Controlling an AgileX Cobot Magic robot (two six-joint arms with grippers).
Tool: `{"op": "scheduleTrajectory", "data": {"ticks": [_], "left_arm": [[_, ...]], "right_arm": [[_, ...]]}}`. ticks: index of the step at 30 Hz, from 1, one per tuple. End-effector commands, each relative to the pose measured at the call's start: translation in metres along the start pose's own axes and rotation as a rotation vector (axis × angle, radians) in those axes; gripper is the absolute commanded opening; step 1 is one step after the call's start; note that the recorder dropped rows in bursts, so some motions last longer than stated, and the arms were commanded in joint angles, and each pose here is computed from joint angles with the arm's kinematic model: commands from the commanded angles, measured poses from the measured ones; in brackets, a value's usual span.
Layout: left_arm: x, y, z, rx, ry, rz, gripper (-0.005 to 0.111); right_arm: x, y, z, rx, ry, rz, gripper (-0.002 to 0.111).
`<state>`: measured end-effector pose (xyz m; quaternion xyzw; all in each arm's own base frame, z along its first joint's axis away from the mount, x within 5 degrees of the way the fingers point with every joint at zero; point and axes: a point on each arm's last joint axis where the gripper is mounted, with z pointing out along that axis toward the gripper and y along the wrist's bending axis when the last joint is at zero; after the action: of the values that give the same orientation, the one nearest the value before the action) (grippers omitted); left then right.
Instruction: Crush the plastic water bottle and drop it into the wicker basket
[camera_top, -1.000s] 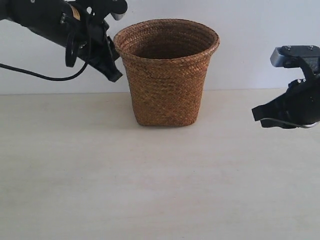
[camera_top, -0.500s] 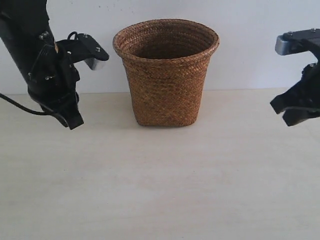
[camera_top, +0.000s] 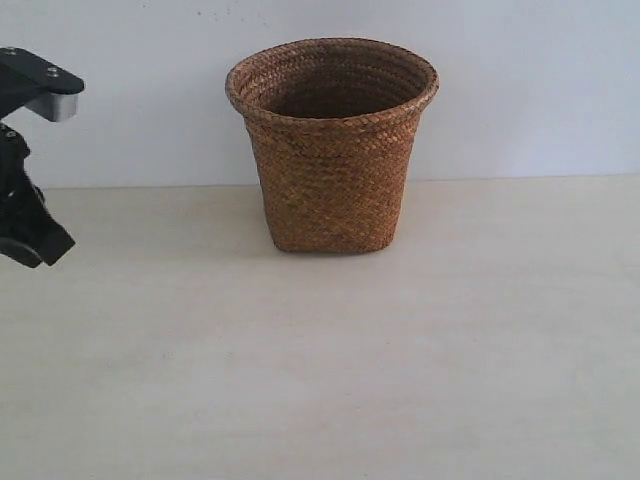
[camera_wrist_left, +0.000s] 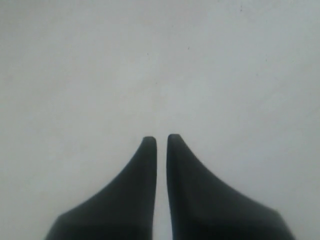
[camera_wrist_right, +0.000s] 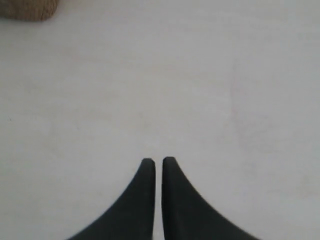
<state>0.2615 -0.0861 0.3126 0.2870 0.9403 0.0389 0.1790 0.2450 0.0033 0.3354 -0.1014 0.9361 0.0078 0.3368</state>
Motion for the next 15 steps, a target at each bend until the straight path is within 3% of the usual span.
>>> {"op": "scheduleTrajectory", "data": {"ticks": [1, 6, 15], "left_arm": [[0.025, -0.005, -0.017, -0.034, -0.189, -0.072, 0.004], [0.058, -0.014, -0.031, -0.063, -0.412, -0.128, 0.004], [0.125, -0.032, -0.043, -0.078, -0.643, -0.209, 0.004]], "right_arm": [[0.021, 0.004, -0.021, 0.058, -0.232, 0.026, 0.0], [0.055, 0.015, -0.043, 0.096, -0.48, 0.015, 0.0], [0.106, 0.033, -0.07, 0.116, -0.728, -0.048, 0.0]]}}
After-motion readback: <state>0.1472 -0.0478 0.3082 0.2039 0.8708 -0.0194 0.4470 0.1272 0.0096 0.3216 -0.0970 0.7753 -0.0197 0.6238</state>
